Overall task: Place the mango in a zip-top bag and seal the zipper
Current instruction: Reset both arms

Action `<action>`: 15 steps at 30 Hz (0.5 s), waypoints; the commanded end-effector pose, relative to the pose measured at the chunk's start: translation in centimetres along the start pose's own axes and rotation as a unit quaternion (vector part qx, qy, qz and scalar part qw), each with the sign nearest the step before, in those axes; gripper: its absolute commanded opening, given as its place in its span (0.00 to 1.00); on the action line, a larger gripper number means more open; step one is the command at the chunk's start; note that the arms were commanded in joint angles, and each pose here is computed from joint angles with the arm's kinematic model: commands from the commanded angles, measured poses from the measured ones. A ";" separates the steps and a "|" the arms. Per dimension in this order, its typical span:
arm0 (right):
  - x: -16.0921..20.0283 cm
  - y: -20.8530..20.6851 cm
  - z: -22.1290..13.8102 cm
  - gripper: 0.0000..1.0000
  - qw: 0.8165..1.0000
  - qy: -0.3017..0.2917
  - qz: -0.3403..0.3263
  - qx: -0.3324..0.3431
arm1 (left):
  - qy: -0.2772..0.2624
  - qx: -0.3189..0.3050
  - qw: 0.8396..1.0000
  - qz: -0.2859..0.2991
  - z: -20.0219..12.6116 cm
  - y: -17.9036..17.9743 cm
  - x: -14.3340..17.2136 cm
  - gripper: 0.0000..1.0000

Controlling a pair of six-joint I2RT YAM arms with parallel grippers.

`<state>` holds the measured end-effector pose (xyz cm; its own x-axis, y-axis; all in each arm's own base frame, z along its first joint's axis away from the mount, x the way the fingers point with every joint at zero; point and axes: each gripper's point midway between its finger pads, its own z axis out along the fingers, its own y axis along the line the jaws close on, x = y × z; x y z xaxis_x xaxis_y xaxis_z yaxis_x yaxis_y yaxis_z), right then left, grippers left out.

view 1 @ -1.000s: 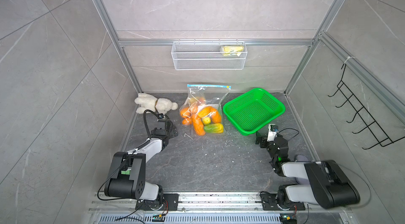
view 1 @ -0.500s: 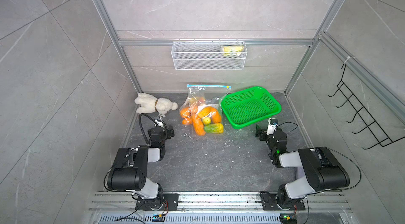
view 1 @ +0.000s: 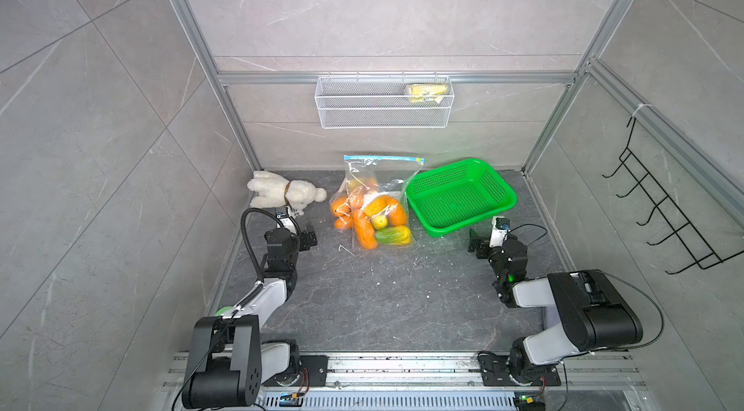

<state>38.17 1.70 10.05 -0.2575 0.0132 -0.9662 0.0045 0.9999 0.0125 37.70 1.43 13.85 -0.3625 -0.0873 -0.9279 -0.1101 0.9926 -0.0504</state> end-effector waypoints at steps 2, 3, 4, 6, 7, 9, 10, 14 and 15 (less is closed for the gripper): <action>0.1 0.1 -0.2 1.00 1.000 -0.005 -0.002 -0.005 | -0.011 0.006 1.000 -0.004 0.0 0.3 -0.9 1.00; 0.1 0.0 -0.2 1.00 1.000 -0.005 -0.002 -0.004 | -0.011 0.010 1.000 -0.011 -0.5 0.2 -0.6 1.00; 0.1 0.1 -0.3 1.00 1.000 -0.007 -0.002 -0.006 | -0.005 0.014 1.000 -0.015 -1.1 0.1 -0.1 1.00; 0.0 0.1 -0.3 1.00 1.000 -0.008 -0.003 -0.007 | 0.001 0.015 1.000 0.004 -1.4 0.2 2.0 1.00; 0.1 0.1 -0.2 1.00 1.000 -0.006 -0.003 -0.007 | -0.015 -0.005 1.000 0.001 -1.2 1.0 2.4 1.00; 0.1 0.2 -0.1 1.00 1.000 -0.004 -0.003 -0.008 | -0.027 0.011 0.999 0.032 -0.7 0.4 2.1 1.00; 0.1 0.2 -0.2 1.00 1.000 -0.004 -0.003 -0.008 | -0.026 0.009 0.999 0.038 -0.1 0.4 2.3 1.00; 0.1 0.0 -0.2 1.00 1.000 -0.005 -0.001 -0.002 | -0.008 0.030 0.998 0.051 2.7 -0.2 4.1 1.00; 0.1 -0.1 -0.2 1.00 1.000 -0.005 -0.001 -0.001 | -0.005 0.021 0.999 0.041 2.6 0.4 4.4 1.00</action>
<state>38.09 1.85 10.15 -0.2504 0.0140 -0.9680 -0.0051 0.9999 0.0158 36.36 1.49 5.76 -0.4881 -0.0374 -0.8720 -0.0671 0.9977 -0.0052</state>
